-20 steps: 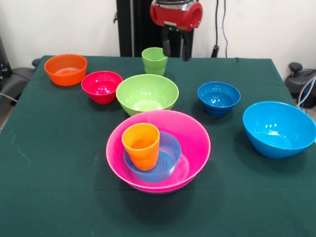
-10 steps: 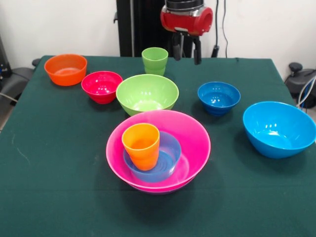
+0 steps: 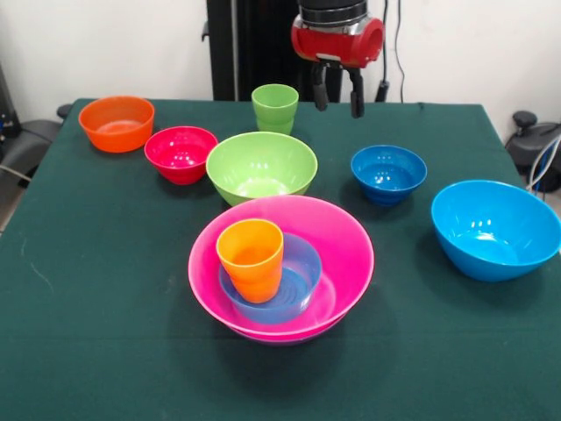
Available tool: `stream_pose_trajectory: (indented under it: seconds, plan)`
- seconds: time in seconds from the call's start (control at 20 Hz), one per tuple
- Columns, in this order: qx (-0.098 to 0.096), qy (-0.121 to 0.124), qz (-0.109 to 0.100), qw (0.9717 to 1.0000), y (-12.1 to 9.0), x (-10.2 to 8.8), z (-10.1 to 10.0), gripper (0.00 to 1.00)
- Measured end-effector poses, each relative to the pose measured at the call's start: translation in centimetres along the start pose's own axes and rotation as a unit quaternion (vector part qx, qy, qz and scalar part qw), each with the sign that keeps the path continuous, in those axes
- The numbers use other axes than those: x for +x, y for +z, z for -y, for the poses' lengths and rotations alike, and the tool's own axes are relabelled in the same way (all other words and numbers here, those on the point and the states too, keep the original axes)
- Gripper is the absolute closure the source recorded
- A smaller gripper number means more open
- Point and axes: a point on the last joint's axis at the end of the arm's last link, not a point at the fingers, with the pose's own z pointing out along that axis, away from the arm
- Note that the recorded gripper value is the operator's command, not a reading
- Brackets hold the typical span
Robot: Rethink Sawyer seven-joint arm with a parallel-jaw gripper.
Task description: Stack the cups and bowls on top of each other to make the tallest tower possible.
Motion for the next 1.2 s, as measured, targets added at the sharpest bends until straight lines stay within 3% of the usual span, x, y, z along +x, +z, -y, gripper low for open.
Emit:
stream_pose_trajectory:
  seconds: [0.5, 1.2]
  plan:
    - [0.001, -0.014, -0.002, 0.9999, 0.3, 0.0, 0.9, 0.0]
    - [0.011, -0.016, 0.009, 0.9998, 0.0, -2.1, 4.8, 0.0]
